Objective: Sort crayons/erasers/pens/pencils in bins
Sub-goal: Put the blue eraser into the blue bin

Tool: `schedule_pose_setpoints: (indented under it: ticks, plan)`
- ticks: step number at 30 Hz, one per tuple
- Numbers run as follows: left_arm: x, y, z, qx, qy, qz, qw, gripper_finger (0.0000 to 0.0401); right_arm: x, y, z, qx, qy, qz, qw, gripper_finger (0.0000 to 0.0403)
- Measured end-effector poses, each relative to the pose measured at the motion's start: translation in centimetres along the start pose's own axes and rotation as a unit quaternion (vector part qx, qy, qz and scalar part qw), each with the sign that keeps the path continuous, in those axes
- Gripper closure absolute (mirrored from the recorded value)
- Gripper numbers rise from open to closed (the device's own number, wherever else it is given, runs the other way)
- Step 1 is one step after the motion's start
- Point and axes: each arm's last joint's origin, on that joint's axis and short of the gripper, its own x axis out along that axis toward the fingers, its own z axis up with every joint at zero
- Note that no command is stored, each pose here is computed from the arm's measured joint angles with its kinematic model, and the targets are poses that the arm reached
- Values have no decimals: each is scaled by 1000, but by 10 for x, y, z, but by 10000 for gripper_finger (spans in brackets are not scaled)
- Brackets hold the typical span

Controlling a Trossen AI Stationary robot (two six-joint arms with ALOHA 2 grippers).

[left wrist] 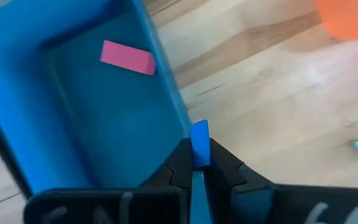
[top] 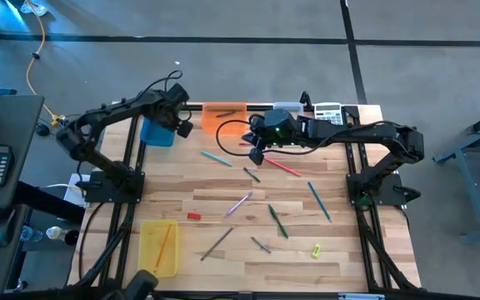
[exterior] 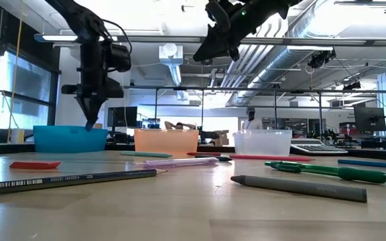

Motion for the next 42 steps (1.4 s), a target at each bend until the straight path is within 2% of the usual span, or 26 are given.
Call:
schedule_pose_setpoints:
  ticks: [5,15,19,27,36,42]
  plan:
    - [-2,6,8,-2,13,11,1000,395,0,0,0,-6,0,0,1000,402]
    - [-35,12,21,2,3,41,999,394,0,0,0,-7,1,0,1000,402]
    - [-38,15,22,1,8,46,999,394,0,0,0,-8,1,0,1000,402]
    - [-25,13,26,7,33,50,998,394,0,0,0,-18,1,0,1000,402]
    - [12,7,36,25,95,47,994,394,0,0,0,-19,1,0,1000,402]
    - [15,2,40,20,80,23,996,394,0,0,0,-19,1,0,1000,402]
